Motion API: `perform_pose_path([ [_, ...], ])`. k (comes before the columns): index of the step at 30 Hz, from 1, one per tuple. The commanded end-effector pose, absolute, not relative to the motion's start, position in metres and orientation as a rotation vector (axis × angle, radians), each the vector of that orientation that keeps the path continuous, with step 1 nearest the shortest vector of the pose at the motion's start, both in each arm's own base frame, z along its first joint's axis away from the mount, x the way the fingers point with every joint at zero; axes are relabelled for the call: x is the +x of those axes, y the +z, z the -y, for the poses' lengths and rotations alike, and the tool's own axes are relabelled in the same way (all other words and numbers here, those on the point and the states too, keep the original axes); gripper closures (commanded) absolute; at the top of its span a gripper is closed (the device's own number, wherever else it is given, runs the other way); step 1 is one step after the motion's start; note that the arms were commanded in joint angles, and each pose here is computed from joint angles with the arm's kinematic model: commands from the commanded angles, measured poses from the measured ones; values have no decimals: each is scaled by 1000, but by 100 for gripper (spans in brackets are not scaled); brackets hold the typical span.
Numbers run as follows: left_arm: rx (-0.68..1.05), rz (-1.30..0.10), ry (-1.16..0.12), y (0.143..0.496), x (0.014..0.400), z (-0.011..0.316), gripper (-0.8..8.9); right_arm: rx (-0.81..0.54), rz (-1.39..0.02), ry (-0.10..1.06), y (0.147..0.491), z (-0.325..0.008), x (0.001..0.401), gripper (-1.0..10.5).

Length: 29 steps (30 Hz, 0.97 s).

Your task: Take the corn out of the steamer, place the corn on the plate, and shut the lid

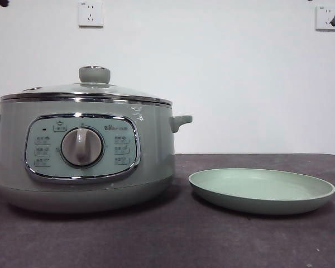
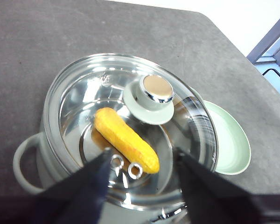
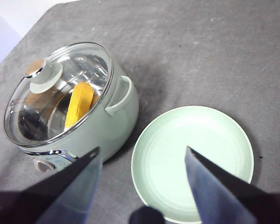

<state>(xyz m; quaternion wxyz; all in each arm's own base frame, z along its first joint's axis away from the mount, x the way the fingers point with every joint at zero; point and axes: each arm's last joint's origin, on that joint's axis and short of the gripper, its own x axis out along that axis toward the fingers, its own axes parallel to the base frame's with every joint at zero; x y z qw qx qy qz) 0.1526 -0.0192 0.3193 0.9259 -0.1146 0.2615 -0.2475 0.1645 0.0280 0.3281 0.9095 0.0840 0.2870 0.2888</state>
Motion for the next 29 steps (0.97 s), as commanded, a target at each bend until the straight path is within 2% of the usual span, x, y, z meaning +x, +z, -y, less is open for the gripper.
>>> perform_pose_path([
  [1, -222, -516, -532, 322, 160, 22, 396, 180, -588, 592, 329, -28, 165, 621],
  [7, -188, -553, -552, 334, 187, 37, 396, 188, -605, 590, 328, -28, 164, 621],
  [15, -90, -593, -578, 346, 224, 72, 397, 193, -630, 588, 326, -28, 163, 622],
  [23, 4, -661, -573, 327, 250, 108, 404, 194, -633, 588, 326, -28, 162, 623],
  [29, 61, -673, -517, 313, 262, 125, 405, 193, -633, 588, 326, -28, 162, 623],
])
